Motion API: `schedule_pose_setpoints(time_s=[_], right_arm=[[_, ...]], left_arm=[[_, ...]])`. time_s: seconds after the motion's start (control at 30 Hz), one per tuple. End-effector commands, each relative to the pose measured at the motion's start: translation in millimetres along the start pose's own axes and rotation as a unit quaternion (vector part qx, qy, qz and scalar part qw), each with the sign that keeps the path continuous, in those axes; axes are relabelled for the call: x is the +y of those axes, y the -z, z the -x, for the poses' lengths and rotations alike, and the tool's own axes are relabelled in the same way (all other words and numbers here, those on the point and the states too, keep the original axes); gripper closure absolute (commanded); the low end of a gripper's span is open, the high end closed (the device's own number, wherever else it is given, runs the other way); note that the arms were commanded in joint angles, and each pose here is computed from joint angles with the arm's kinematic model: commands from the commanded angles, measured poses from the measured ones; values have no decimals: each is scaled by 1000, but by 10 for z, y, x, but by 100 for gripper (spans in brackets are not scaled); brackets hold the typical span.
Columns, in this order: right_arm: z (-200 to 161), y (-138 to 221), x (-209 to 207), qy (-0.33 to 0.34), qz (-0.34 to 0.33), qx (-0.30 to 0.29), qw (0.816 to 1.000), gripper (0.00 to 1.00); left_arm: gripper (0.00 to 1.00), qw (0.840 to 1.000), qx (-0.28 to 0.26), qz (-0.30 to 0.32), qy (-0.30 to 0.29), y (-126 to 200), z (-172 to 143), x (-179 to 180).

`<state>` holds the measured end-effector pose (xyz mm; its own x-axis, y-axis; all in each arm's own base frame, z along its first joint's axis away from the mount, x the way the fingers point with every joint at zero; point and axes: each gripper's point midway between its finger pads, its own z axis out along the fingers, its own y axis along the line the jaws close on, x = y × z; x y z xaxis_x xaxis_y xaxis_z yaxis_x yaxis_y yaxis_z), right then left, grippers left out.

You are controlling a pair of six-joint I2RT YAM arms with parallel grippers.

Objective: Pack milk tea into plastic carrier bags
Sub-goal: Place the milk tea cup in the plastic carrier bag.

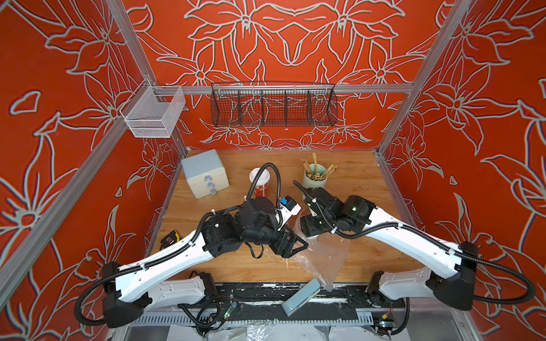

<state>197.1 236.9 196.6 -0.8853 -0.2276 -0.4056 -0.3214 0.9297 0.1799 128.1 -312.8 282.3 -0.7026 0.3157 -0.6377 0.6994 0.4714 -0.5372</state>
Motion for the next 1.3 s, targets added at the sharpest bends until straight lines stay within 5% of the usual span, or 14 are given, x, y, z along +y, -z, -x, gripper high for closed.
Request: schedule_pose_setpoints(time_s=[0.0, 0.33, 0.6, 0.73, 1.0, 1.27], right_arm=[[-19, -5, -62, -9, -19, -8, 1000, 84], [-32, 13, -74, -9, -22, -18, 1000, 85], [-31, 1, -60, -7, -24, -20, 999, 85], [-33, -1, -56, -6, -24, -20, 999, 85], [-29, 16, -62, -5, -28, -25, 999, 85], [13, 140, -107, 2, -52, -46, 998, 88]], left_arm=[[22, 998, 13, 53, 22, 6, -51, 65], [20, 994, -13, 69, 81, -253, -32, 142], [28, 991, -30, 65, 110, -425, 27, 167], [41, 991, -24, 67, 116, -532, 43, 177], [97, 991, -26, 69, 113, -554, 75, 176], [100, 990, -75, 100, 58, -310, 315, 189]])
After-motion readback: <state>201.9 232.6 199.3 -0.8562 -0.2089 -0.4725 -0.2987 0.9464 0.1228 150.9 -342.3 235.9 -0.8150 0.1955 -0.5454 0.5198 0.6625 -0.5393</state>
